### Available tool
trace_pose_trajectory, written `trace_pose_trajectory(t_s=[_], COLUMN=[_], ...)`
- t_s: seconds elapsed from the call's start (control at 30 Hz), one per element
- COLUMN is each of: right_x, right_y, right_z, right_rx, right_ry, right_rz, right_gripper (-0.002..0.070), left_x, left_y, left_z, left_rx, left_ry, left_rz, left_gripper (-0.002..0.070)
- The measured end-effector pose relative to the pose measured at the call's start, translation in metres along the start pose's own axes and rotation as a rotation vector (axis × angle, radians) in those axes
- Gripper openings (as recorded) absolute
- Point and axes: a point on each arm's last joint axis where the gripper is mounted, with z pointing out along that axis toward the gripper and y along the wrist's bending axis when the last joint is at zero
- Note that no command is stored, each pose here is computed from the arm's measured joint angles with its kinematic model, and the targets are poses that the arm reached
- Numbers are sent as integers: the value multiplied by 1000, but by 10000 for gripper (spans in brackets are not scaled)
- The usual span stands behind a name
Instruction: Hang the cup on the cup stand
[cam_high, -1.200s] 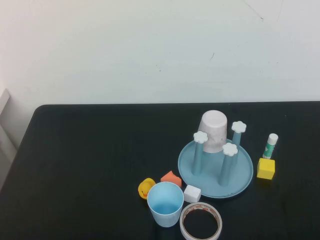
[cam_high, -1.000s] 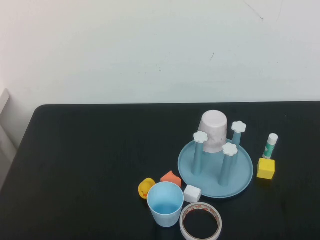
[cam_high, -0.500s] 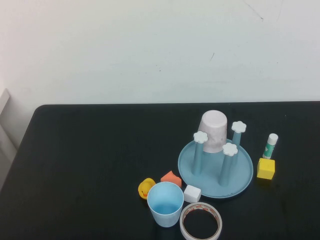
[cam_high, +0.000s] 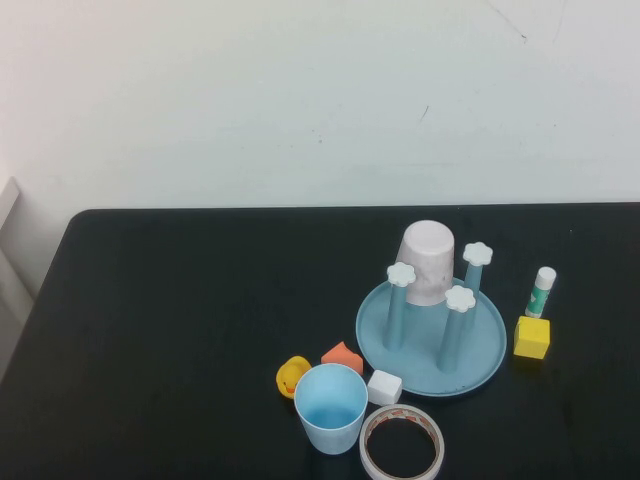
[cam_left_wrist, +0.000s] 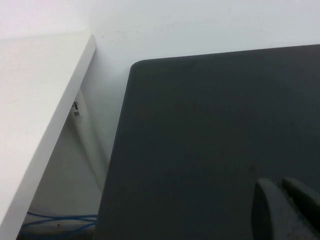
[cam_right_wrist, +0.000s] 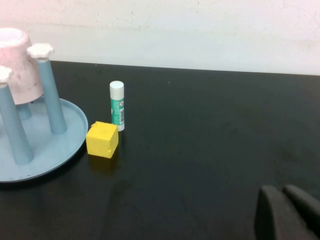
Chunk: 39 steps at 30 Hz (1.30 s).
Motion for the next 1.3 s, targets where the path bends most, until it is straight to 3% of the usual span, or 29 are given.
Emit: trace_pose_trajectory(t_s=[0.17,0.23,0.3,0.47,0.57,0.7,0.8,0.9,1.07,1.3], right_x=[0,0,0,0,0,0,0,0,0,0], right_y=[0,0,0,0,0,0,0,0,0,0], right_z=[0,0,0,0,0,0,0,0,0,0], right_rx=[0,0,0,0,0,0,0,0,0,0], right_ry=[0,0,0,0,0,0,0,0,0,0], right_rz=[0,0,0,0,0,0,0,0,0,0], right_gripper=[-1,-1,-1,-1,-1,-1,-1,-1,-1,-1], left_x=[0,-1,-3,-11,-15,-21,-23,-39,-108,-170], left_y=[0,-1,-5,-15,-15,-11,-9,-14,-21,-32], left_z=[0,0,0,-2,-2,-3,-4,-10,-7,40], left_rx=[2,16,55,213,241,233,210,222,247,382], left_ry=[0,-6,-22,-46,-74,-152,-192,-153,48,335], left_rz=[-7,-66,-252,-900,-1015,-1065,-937,-619,-194,21], left_gripper=[-2,-2,-2,-2,-2,-2,-2,-2,-2,-2])
